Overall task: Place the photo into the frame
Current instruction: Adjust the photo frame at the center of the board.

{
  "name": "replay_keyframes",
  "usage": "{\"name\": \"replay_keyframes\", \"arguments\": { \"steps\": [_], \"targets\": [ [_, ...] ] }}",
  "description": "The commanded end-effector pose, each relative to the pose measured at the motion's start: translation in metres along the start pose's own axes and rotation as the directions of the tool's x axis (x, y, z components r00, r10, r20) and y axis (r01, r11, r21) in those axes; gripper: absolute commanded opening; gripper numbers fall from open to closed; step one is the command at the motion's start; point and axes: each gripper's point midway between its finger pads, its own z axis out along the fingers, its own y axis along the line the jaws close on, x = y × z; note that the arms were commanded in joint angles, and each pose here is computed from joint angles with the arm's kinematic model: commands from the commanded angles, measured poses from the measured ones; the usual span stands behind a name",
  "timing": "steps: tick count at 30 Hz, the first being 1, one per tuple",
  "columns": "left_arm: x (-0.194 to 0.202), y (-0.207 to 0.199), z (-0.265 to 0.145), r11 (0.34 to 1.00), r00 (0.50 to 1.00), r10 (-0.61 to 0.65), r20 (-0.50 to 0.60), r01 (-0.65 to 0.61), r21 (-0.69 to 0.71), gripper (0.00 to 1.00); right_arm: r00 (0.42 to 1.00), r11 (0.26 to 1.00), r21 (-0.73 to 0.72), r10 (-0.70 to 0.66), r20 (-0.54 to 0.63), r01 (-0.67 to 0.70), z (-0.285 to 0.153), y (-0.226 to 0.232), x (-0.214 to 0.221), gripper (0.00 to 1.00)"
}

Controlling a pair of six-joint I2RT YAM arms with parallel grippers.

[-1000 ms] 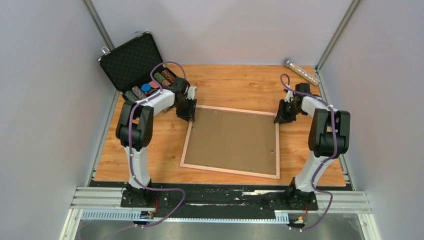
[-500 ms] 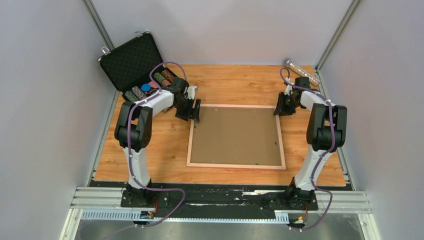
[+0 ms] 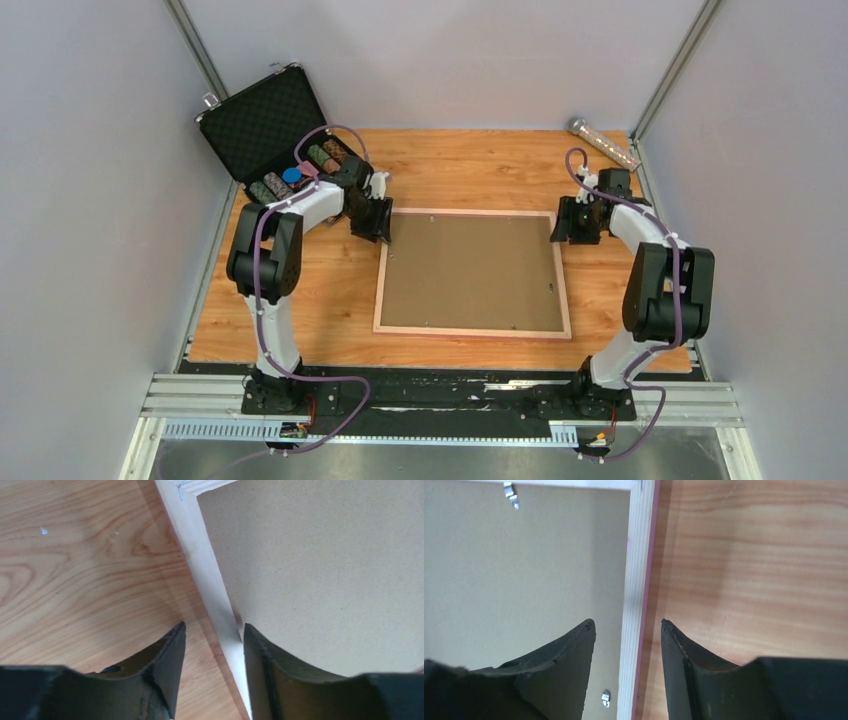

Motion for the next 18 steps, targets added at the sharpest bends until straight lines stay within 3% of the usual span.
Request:
{"name": "replay_keyframes", "arguments": {
  "steps": [1,4,9,18],
  "targets": [
    [0.021,0.004,0.008,1.0,0.998,-0.025,-0.057,0.024,-0.013,0.51,0.997,0.998,0.023,-0.055,0.049,0.054,-0.023,0.002,0.006,0.5],
    [0.022,0.004,0.011,0.999,0.997,-0.04,-0.06,0.039,-0.01,0.43,0.998,0.998,0.021,-0.062,0.032,0.061,-0.03,0.004,0.021,0.51],
    [0.025,0.005,0.019,0.998,0.995,-0.061,-0.078,0.061,-0.001,0.2,0.998,0.998,-0.01,-0.062,-0.009,0.062,-0.037,0.011,0.041,0.52],
    [0.03,0.007,0.025,0.996,0.993,-0.086,-0.087,0.085,-0.011,0.02,0.989,0.995,-0.03,-0.099,-0.109,0.096,-0.033,0.011,0.079,0.55]
  ]
}}
